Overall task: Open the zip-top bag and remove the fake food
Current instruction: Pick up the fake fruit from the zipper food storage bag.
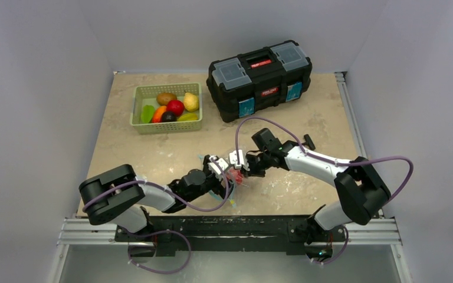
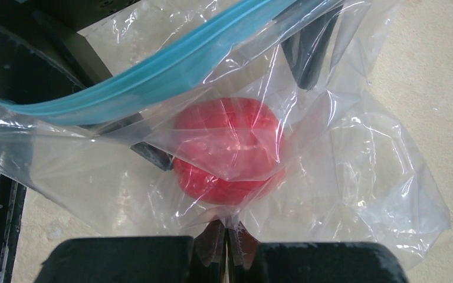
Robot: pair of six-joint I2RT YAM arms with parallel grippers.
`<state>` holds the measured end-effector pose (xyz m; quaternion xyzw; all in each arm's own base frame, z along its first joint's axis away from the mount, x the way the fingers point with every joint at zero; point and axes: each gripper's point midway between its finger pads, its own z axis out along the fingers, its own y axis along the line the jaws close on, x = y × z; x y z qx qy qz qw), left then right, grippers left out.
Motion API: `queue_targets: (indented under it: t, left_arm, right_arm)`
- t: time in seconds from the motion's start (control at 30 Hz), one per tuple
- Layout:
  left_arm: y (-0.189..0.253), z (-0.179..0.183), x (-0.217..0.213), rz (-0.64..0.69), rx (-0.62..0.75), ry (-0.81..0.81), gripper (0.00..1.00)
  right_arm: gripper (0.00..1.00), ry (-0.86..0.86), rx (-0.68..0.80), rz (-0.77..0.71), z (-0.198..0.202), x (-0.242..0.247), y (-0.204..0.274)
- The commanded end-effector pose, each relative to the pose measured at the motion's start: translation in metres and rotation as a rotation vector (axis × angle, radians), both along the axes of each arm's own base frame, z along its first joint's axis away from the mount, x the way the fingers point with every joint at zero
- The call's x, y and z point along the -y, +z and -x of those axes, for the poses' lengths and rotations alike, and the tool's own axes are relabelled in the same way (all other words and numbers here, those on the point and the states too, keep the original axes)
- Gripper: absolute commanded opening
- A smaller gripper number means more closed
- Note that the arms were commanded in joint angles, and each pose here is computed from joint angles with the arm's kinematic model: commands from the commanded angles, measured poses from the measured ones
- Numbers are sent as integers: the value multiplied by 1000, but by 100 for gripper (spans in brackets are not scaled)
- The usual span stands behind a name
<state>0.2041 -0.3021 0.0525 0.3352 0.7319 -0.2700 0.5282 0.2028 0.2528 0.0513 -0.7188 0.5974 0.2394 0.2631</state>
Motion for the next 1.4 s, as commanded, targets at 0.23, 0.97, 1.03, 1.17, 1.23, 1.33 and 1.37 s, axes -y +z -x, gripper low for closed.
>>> queue_targets:
  t: [0.23, 0.97, 1.03, 1.17, 1.23, 1.33, 1.37]
  left_arm:
    - [27, -22, 26, 69, 92, 72, 91]
    - [20, -9, 6, 36, 136, 29, 3]
    - [29, -3, 6, 55, 135, 1, 0]
    - [51, 5, 4, 91, 129, -26, 0]
    - [59, 7, 1, 113, 135, -26, 0]
    - [67, 11, -2, 136, 138, -28, 0]
    - [66, 12, -3, 136, 133, -30, 0]
  right_arm:
    - [0, 121, -34, -99, 22, -36, 18]
    - [0, 10, -40, -120, -2, -21, 26]
    - [0, -8, -15, -115, -8, -18, 26]
    - [0, -26, 32, -110, -14, -14, 28]
    - [0, -26, 46, -104, -15, -13, 28]
    - [0, -39, 77, -95, -20, -10, 28]
    - [0, -50, 91, -92, -23, -9, 28]
